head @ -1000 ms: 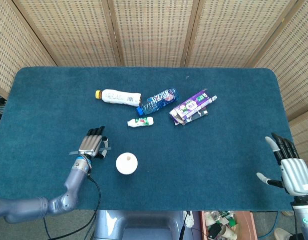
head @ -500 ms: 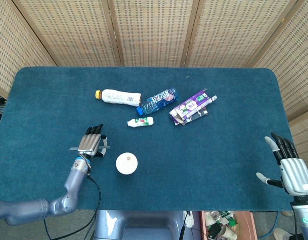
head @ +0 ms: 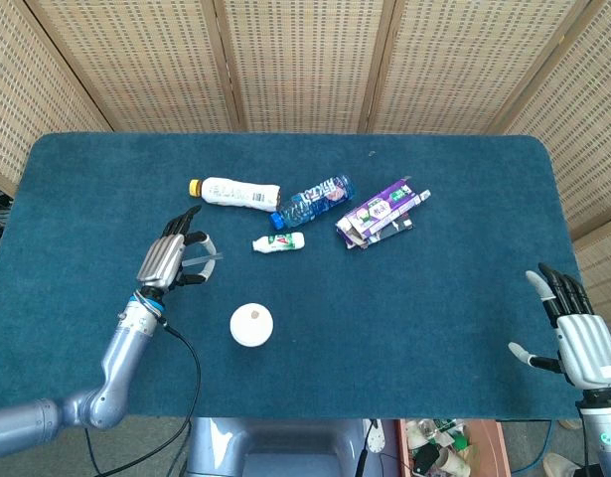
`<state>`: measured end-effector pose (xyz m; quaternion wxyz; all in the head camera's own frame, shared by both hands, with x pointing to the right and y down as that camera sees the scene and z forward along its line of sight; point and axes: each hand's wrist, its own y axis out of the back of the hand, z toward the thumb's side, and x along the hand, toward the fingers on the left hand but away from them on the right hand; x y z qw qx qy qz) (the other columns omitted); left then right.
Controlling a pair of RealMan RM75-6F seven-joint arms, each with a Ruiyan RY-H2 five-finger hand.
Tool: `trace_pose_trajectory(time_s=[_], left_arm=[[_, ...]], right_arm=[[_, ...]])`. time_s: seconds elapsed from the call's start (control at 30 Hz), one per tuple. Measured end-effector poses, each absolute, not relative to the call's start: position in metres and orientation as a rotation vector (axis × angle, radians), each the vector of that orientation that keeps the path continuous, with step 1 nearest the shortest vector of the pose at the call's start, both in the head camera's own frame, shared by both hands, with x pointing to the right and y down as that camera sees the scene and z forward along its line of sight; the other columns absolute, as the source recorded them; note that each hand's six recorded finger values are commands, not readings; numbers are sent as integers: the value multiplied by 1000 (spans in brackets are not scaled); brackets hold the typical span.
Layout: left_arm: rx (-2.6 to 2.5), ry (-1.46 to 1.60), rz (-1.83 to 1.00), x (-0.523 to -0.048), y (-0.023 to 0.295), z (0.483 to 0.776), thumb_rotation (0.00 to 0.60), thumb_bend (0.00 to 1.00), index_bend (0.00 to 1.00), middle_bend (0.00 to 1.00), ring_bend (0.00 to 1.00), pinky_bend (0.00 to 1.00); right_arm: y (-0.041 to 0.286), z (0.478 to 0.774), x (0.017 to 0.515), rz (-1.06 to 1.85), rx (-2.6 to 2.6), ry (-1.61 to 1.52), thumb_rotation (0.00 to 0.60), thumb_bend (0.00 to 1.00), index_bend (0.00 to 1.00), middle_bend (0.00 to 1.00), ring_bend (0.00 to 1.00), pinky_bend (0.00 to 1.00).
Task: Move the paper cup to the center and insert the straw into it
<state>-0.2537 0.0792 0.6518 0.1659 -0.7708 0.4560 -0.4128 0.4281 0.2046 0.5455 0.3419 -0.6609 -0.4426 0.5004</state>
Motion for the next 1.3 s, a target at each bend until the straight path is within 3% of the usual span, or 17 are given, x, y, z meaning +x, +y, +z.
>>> trace_pose_trajectory(time_s=[0.33, 0.6, 0.9, 1.3], left_arm=[[-2564, 1577, -452, -240, 73, 581, 600, 424, 614, 0, 0, 0], [-2888, 1566, 78, -219, 96, 540, 600, 424, 614, 0, 0, 0], [-3062, 1525, 126, -204, 119, 549, 600, 424, 615, 0, 0, 0], [-3092, 1556, 58, -206, 124, 570, 600, 424, 615, 0, 0, 0]], right_arm=[[204, 545, 428, 1305, -1714, -1152, 600, 0, 18, 0, 0, 0], [204, 545, 430, 1308, -1712, -1157, 600, 0, 18, 0, 0, 0], [203, 545, 434, 1314, -1707, -1169, 600, 0, 18, 0, 0, 0], [203, 545, 435, 1317, -1705, -1171, 600, 0, 18, 0, 0, 0]])
